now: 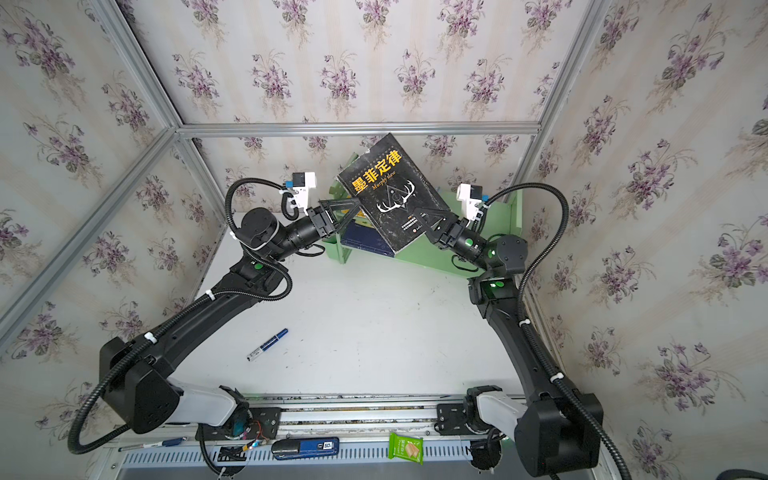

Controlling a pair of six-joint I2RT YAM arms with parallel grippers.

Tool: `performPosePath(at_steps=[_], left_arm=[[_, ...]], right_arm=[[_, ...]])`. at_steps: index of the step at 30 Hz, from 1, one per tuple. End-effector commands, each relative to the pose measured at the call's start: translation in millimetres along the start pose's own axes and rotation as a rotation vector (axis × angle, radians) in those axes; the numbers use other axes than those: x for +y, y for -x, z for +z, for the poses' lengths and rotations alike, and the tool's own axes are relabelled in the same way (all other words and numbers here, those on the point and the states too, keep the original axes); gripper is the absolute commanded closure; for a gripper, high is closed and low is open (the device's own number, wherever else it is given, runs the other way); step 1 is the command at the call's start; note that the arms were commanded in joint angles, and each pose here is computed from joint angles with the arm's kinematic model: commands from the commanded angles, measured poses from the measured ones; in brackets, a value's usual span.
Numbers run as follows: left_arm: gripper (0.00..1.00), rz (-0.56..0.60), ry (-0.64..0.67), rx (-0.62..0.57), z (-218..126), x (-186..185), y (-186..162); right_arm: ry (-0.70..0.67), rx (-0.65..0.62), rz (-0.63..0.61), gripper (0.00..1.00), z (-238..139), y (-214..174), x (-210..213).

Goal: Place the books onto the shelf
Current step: 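Lift the black book upright with both grippers and carry it toward the shelf, then lower the black book onto the yellow book with the right gripper while the left releases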

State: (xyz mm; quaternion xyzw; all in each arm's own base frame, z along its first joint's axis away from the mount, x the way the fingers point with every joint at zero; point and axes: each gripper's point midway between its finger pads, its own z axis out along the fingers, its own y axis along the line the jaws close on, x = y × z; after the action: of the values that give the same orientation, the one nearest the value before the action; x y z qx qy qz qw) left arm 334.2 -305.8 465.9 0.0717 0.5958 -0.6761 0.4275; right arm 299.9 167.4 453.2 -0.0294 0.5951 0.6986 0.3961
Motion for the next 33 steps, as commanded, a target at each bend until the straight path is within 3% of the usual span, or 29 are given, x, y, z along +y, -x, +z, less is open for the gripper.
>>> performPosePath(at_steps=[1, 5, 10, 13, 16, 20, 23, 33], left_arm=[[0.21, 0.006, -0.082, 0.025, 1.3, -18.1, -0.3], [0.36, -0.008, -0.071, 0.024, 3.7, -11.3, -0.9], [0.68, -0.022, -0.084, -0.003, 4.4, -11.2, 3.1], [0.78, -0.03, -0.108, -0.026, 4.0, -14.3, 6.2], [0.82, -0.038, -0.108, -0.065, 2.9, -13.3, 10.7], [0.87, -0.05, -0.082, -0.15, -1.3, -7.8, 21.7], [0.89, -0.055, -0.078, -0.205, -2.6, -7.0, 30.7], [0.9, -0.089, -0.072, -0.274, 7.1, -3.8, 36.8]], right_arm=[[0.05, 0.068, -0.05, 0.82, 0.4, -8.3, 19.9], [0.061, 0.122, -0.057, 0.82, 1.8, -13.4, 25.4], [0.045, 0.143, -0.064, 0.81, 2.9, -12.3, 24.7], [0.029, 0.117, -0.067, 0.77, 3.8, -7.1, 18.7], [0.013, 0.072, -0.054, 0.73, 4.7, -0.1, 9.8], [-0.027, -0.051, -0.027, 0.47, -2.4, 9.0, -7.7], [-0.062, -0.134, -0.033, 0.36, -10.8, 7.4, -18.7], [-0.156, -0.142, -0.083, 0.33, 4.5, -11.6, -30.3]])
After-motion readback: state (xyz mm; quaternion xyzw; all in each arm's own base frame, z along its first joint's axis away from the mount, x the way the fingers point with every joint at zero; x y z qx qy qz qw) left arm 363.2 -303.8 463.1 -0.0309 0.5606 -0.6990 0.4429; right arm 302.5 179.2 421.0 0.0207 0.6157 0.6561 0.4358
